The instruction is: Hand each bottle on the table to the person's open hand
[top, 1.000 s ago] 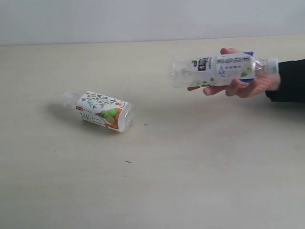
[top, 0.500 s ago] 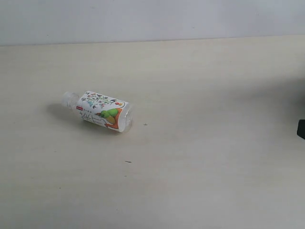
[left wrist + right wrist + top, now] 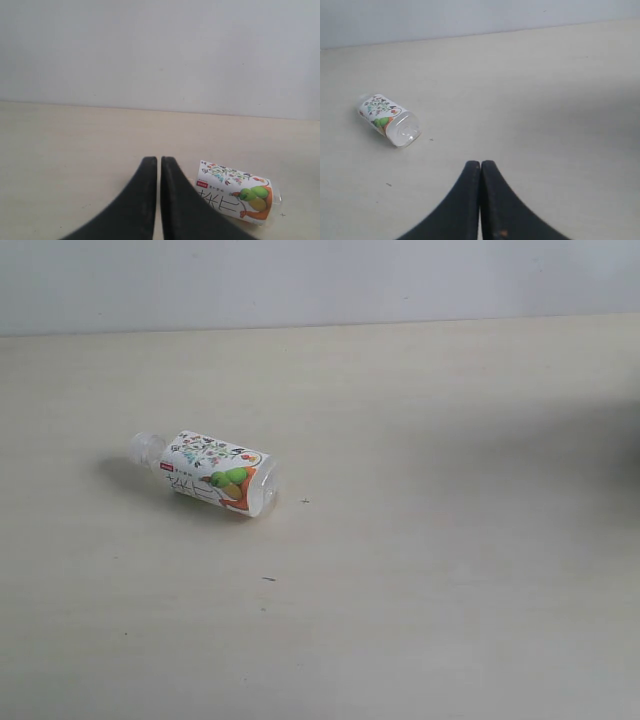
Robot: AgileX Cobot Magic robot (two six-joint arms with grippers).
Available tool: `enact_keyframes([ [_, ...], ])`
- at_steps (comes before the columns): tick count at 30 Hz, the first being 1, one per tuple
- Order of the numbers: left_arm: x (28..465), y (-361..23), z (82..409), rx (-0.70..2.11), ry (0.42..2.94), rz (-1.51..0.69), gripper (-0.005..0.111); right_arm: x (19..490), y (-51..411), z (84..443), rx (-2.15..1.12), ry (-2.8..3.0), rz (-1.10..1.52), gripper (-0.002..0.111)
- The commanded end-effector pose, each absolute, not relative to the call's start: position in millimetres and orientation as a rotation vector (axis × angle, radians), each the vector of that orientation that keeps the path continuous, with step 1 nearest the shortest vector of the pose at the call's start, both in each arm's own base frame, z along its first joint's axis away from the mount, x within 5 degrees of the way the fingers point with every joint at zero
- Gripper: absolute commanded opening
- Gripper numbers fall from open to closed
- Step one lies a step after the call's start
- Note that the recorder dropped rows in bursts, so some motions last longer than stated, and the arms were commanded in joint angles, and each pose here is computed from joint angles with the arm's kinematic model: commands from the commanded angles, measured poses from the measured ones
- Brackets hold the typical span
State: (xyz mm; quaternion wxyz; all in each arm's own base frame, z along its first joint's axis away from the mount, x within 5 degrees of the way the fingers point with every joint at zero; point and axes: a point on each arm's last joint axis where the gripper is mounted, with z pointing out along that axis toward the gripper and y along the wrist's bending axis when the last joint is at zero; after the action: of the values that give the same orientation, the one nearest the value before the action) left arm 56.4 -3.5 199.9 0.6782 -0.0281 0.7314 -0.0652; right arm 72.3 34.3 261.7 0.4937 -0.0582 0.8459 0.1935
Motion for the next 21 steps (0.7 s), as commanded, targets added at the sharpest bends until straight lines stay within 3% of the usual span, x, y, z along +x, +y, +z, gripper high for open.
enact_keyframes([
  [1, 56, -4, 199, -0.061, 1.637, -0.149, 0.005, 75, 31, 264, -0.194, 2.005, 0.383, 0.000],
  [9, 56, -4, 199, -0.061, 1.637, -0.149, 0.005, 81, 33, 240, -0.213, 1.990, 0.357, 0.000],
  [21, 56, -4, 199, -0.061, 1.637, -0.149, 0.005, 81, 33, 240, -0.204, 1.995, 0.364, 0.000],
])
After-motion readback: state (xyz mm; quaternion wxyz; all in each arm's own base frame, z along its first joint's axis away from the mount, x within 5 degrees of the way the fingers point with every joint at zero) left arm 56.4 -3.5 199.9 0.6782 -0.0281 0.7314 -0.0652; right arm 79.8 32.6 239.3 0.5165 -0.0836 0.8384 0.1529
